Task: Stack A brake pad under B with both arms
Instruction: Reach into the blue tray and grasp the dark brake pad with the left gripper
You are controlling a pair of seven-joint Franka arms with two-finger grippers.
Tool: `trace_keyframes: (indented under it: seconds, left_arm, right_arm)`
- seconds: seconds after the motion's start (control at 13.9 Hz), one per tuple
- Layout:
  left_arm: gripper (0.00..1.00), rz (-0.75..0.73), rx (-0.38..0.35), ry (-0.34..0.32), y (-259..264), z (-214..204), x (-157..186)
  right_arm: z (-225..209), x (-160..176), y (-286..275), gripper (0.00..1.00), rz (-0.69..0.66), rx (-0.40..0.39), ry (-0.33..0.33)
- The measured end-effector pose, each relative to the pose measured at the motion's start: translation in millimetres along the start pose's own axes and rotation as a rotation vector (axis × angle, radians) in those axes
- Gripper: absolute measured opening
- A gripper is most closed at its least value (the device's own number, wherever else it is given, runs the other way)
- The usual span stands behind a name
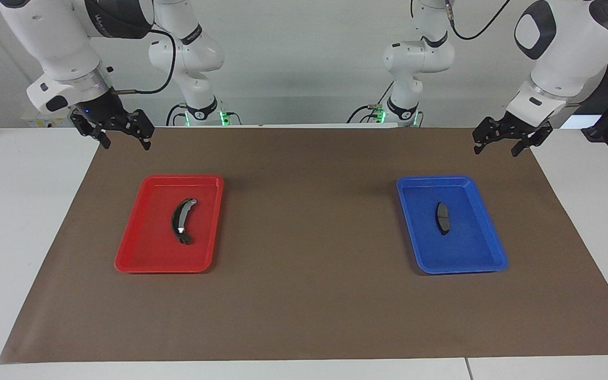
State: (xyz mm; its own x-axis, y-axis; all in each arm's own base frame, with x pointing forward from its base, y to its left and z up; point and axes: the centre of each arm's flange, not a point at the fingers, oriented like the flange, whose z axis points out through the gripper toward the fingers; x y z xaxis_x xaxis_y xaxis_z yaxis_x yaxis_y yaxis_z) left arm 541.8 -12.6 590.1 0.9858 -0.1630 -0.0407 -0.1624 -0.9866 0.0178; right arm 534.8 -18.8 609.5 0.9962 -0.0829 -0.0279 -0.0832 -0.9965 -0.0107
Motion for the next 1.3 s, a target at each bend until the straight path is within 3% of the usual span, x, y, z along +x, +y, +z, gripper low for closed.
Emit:
trace_keyframes:
  seconds: [0.22,0.65,0.94,1.3]
  left_arm:
    - [0.97,0.032,0.006,0.03,17,18,7]
    - [0.93,0.046,0.013,0.078,24,123,14]
    - [0.9,0.045,0.01,0.043,23,198,11]
    - [0.85,0.04,0.013,0.056,20,262,6]
  right_arm:
    - [0,0,1,1.0,0.001,0.0,-0.002]
    - [0,0,10,1.0,0.019,0.001,-0.006]
    - [0,0,10,1.0,0.018,0.001,-0.006]
    - [0,-1,10,1.0,0.018,0.001,-0.007]
